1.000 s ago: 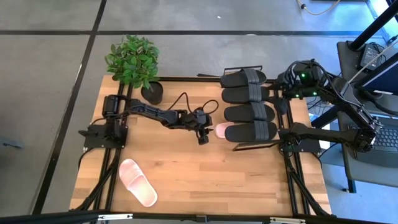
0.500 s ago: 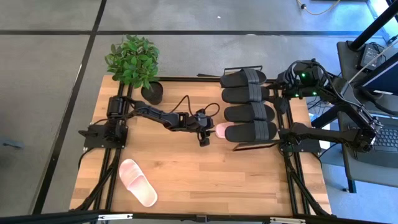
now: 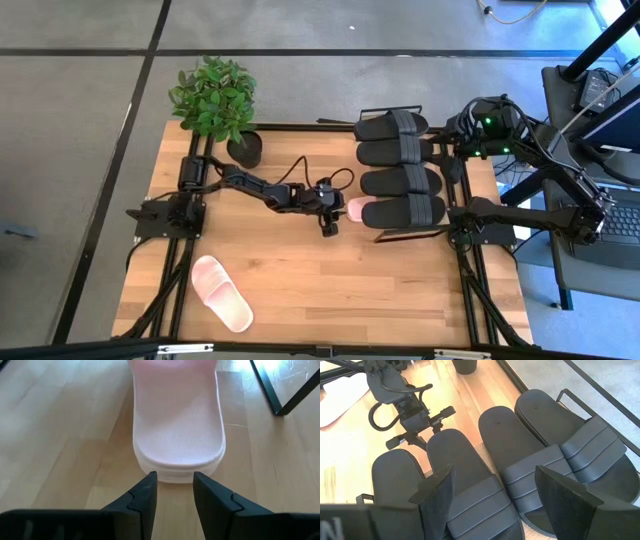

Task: Pick and place slides into the shelf
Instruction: Put the pink slide under the shelf

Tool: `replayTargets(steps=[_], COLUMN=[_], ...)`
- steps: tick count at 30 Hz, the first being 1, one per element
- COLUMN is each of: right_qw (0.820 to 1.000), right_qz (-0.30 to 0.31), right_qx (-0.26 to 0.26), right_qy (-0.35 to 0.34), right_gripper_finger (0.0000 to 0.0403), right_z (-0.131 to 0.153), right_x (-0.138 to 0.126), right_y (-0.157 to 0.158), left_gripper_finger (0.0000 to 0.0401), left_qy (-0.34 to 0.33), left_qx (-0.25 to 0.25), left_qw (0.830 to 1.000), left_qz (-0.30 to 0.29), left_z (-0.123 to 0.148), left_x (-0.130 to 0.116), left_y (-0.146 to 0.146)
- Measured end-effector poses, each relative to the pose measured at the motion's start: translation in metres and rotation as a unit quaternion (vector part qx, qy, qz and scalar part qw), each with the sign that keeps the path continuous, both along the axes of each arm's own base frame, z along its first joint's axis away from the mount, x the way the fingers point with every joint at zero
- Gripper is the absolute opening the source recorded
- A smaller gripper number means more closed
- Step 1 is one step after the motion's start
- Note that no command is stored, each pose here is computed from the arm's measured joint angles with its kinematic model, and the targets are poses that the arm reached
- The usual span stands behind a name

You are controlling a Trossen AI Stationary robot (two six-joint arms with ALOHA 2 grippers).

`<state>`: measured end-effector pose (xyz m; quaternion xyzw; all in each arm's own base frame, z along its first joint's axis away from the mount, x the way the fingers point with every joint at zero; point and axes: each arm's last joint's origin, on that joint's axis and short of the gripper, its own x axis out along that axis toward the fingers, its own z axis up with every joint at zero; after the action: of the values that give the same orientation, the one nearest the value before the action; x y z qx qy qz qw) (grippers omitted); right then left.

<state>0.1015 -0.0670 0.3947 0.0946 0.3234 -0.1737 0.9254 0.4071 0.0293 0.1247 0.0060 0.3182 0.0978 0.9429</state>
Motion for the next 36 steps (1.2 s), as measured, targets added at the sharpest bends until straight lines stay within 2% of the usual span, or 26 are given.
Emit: replayTargets(steps=[36], right_qw=[1.000], right_qz=[0.003], right_qx=[-0.003], right_qy=[0.001], right_gripper_finger=[0.0275], right_z=[0.0000], right_x=[0.0000], right_y=[0.0000], left_gripper_finger=[0.0118], left_qy=[-0.017], left_qx=[0.010], left_qw=[1.000], left_qz=[-0.007], left_z=[0.0017], left_x=[0.0025], left_y=[0.0002])
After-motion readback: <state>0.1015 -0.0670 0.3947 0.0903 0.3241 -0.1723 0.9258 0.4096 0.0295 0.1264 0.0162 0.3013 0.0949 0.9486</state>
